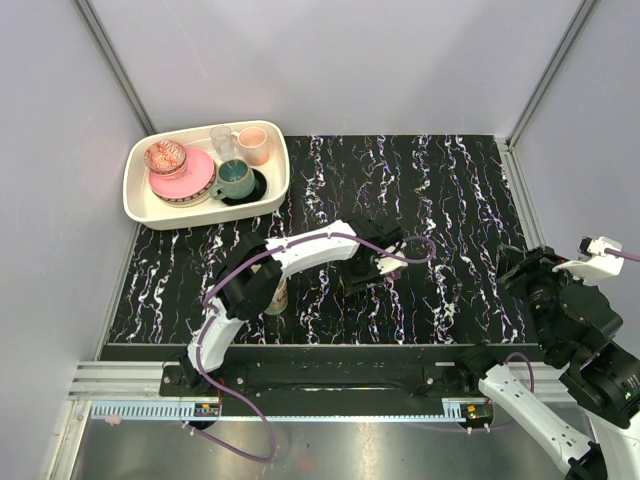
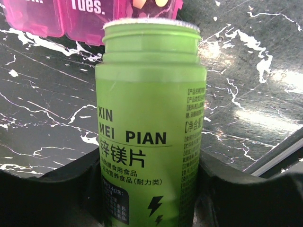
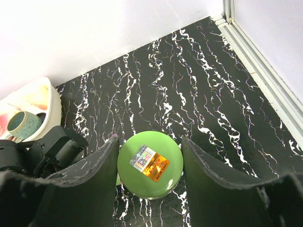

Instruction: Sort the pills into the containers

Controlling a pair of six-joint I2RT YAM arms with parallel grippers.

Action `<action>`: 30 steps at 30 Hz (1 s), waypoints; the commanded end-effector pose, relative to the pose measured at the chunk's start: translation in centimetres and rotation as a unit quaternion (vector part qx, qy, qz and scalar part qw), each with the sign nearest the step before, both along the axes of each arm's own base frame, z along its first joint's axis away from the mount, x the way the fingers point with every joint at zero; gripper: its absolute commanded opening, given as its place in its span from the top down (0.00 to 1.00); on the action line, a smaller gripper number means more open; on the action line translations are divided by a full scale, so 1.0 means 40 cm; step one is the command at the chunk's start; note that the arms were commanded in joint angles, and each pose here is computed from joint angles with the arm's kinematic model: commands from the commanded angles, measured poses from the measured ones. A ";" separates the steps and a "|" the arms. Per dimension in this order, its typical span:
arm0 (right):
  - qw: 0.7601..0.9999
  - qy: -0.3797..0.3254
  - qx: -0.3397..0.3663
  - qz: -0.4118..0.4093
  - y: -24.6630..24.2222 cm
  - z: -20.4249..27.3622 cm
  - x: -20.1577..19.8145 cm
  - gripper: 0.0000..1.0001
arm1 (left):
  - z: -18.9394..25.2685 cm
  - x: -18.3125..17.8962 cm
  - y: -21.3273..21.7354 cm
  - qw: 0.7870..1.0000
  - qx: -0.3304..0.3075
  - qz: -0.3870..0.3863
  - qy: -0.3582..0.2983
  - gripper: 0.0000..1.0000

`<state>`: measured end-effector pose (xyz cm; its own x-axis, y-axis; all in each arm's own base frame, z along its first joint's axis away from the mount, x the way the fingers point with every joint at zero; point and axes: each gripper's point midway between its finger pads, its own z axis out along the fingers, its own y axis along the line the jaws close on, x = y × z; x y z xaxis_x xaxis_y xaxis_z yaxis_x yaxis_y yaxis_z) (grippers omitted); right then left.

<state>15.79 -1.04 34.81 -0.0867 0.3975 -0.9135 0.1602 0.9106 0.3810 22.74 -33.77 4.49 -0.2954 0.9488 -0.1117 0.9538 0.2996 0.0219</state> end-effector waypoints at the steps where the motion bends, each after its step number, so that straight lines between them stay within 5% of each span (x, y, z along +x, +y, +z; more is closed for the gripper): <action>1: 1.000 -0.008 0.006 -0.022 -0.020 0.007 -0.004 1.00 | 0.036 0.024 -0.016 1.000 -0.007 -0.008 -0.025 1.00; 30: 1.000 -0.007 0.008 -0.021 -0.020 0.001 -0.006 1.00 | 0.043 0.034 -0.008 0.999 0.022 -0.016 -0.045 1.00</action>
